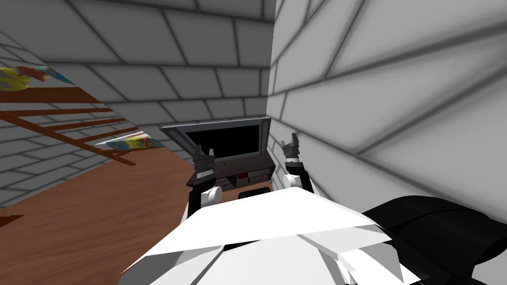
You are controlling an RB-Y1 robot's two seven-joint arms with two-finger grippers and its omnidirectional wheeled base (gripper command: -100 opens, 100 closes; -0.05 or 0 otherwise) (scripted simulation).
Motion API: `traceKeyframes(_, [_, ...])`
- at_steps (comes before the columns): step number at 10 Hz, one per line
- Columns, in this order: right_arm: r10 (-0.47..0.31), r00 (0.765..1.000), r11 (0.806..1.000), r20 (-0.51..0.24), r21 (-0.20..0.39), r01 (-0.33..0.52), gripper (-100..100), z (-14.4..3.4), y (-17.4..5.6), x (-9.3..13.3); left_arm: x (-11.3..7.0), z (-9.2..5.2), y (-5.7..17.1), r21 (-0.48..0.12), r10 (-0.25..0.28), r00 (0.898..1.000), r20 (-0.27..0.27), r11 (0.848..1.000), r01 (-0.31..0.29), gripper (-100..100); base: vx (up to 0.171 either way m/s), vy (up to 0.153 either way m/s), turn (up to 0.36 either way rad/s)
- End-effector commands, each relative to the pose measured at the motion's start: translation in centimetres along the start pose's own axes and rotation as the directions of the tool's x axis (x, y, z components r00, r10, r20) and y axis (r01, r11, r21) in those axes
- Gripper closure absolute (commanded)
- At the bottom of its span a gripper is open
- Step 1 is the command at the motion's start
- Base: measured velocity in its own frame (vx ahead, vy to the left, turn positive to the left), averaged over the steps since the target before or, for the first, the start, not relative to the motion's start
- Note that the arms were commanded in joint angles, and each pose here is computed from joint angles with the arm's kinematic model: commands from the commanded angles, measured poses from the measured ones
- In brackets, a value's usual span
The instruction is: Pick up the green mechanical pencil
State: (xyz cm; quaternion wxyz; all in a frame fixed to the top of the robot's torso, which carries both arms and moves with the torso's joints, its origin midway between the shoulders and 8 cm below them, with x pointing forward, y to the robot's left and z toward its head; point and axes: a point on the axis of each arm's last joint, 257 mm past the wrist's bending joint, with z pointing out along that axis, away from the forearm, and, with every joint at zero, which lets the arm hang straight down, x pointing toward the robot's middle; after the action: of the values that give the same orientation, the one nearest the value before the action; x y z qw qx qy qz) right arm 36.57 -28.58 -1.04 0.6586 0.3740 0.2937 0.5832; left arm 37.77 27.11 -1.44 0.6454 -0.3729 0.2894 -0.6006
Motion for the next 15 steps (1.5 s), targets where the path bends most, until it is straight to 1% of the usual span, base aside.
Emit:
traceKeyframes(1, [0.000,1.000,1.000,0.000,0.000,0.000,0,0.0,0.0,0.0,0.2,0.0,0.6,-0.015,0.007,1.000,-0.029,1.000,-0.008,-100,0.000,0.012,-0.023])
traceKeyframes(4, [0.000,1.000,1.000,0.000,0.000,0.000,0,0.0,0.0,0.0,0.4,0.0,2.8,-0.066,0.000,0.997,-0.079,0.998,-0.006,-100,0.000,0.043,-0.058])
traceKeyframes(6, [0.000,1.000,1.000,0.000,0.000,0.000,0,0.0,0.0,0.0,0.2,0.1,4.8,-0.116,-0.025,0.995,-0.092,0.993,0.015,-100,-0.004,0.064,-0.083])
traceKeyframes(8, [0.000,1.000,1.000,0.000,0.000,0.000,0,0.0,0.0,0.0,-0.2,0.2,7.3,-0.175,-0.066,0.994,-0.088,0.983,0.050,-100,-0.005,0.086,-0.104])
traceKeyframes(9, [0.000,1.000,1.000,0.000,0.000,0.000,0,0.0,0.0,0.0,-0.4,0.2,8.7,-0.208,-0.091,0.993,-0.080,0.975,0.073,-100,0.001,0.106,-0.104])
traceKeyframes(11, [0.000,1.000,1.000,0.000,0.000,0.000,0,0.0,0.0,0.0,-0.9,0.3,11.6,-0.274,-0.149,0.987,-0.053,0.953,0.129,-100,-0.014,0.108,-0.130])
traceKeyframes(13, [0.000,1.000,1.000,0.000,0.000,0.000,0,0.0,0.0,0.0,-1.4,0.2,14.7,-0.343,-0.212,0.977,-0.011,0.919,0.196,-100,-0.015,0.127,-0.147])
traceKeyframes(14, [0.000,1.000,1.000,0.000,0.000,0.000,0,0.0,0.0,0.0,-1.5,0.0,15.0,-0.349,-0.211,0.977,-0.009,0.917,0.195,-100,-0.007,0.083,-0.051])
traceKeyframes(15, [0.000,1.000,1.000,0.000,0.000,0.000,0,0.0,0.0,0.0,-1.7,-0.1,16.8,-0.385,-0.243,0.970,0.019,0.893,0.232,-100,-0.007,0.055,-0.104])
